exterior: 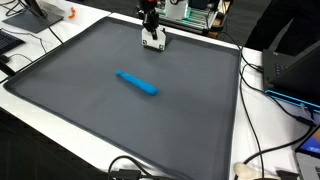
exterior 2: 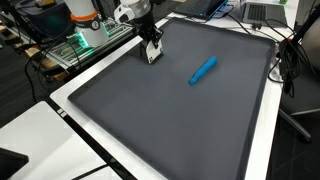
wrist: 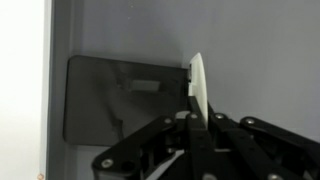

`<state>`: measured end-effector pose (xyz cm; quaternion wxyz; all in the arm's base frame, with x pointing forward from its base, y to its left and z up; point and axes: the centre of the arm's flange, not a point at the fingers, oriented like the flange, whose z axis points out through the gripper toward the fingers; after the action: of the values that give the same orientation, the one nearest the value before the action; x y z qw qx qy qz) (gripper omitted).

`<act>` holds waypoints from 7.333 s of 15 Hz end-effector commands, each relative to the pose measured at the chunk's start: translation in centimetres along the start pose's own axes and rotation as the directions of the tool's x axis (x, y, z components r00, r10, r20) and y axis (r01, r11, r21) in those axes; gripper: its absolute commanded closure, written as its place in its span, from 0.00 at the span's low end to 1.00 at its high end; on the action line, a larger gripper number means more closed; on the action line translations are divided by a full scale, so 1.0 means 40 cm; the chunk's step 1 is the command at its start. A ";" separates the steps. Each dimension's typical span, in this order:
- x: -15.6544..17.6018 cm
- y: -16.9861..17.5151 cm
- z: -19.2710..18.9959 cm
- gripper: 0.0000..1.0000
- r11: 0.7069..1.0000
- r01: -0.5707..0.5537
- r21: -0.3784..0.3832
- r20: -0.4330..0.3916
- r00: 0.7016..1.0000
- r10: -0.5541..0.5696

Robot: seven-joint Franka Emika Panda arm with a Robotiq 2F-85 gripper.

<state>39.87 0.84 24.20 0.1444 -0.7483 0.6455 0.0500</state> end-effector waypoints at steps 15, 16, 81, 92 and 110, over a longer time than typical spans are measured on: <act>-0.200 -0.344 -0.214 0.99 0.830 0.544 -0.125 0.011 0.837 -0.547; -0.217 -0.375 -0.216 0.99 0.801 0.581 -0.147 0.027 0.812 -0.583; -0.245 -0.801 0.176 0.99 0.111 0.915 -0.388 0.280 0.232 -0.931; -0.239 -0.808 0.217 0.99 0.092 0.913 -0.398 0.350 0.244 -0.904; -0.207 -0.749 0.222 0.99 0.082 0.926 -0.370 0.405 0.240 -0.883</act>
<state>70.27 16.18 24.17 -0.0487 -0.9905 -0.0039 0.1288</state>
